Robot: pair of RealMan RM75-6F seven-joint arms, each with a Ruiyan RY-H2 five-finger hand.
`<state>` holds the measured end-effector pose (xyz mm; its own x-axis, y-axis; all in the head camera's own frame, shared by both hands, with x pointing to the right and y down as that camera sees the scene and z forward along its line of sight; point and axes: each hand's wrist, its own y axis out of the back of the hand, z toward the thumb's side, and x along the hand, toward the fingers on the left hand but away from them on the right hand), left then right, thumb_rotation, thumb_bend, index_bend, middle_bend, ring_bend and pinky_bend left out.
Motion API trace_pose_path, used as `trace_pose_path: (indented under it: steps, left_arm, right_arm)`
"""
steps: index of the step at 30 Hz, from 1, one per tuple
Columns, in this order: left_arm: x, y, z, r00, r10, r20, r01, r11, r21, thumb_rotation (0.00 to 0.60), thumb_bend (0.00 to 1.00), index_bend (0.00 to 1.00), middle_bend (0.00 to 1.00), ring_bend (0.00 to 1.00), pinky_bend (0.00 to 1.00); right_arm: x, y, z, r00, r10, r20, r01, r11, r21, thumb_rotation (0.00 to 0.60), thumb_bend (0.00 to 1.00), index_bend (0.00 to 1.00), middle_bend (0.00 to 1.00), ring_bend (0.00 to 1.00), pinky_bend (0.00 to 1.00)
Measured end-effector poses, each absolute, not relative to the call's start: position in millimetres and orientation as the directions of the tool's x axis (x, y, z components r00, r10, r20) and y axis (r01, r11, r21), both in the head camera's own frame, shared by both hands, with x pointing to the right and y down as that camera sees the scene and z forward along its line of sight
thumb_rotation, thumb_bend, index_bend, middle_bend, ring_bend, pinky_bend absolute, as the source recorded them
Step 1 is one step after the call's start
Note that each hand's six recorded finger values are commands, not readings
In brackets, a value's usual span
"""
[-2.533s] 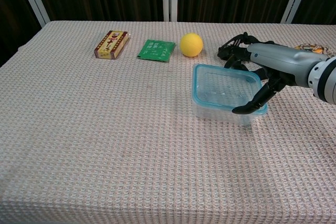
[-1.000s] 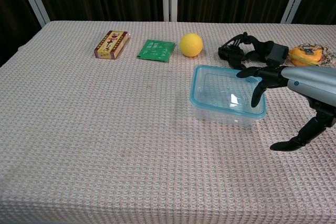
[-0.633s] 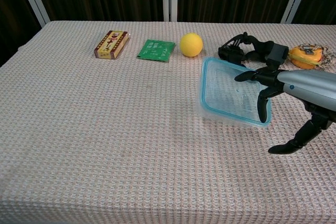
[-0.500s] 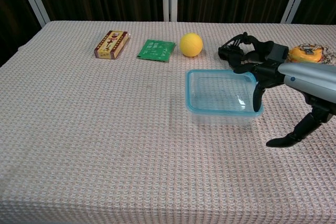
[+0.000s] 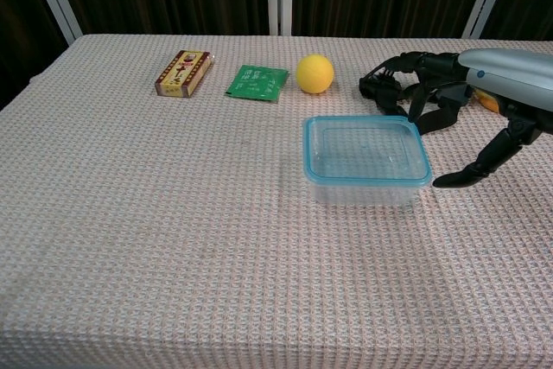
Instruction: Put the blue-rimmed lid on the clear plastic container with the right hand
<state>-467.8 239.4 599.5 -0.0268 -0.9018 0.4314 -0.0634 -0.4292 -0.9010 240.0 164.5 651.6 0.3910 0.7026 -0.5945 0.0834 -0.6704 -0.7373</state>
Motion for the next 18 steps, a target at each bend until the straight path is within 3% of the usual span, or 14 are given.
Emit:
trace_pose_path:
  steps: [18]
  left_arm:
    - [-470.0, 240.5, 602.5, -0.031, -0.898, 0.44, -0.068, -0.437, -0.897, 0.6, 0.0, 0.14, 0.14, 0.02, 0.0]
  right_arm:
    - [234.6, 164.3, 683.8, 0.346, 0.667, -0.66, 0.015, -0.707, -0.707, 0.6, 0.0, 0.0, 0.29, 0.0, 0.0]
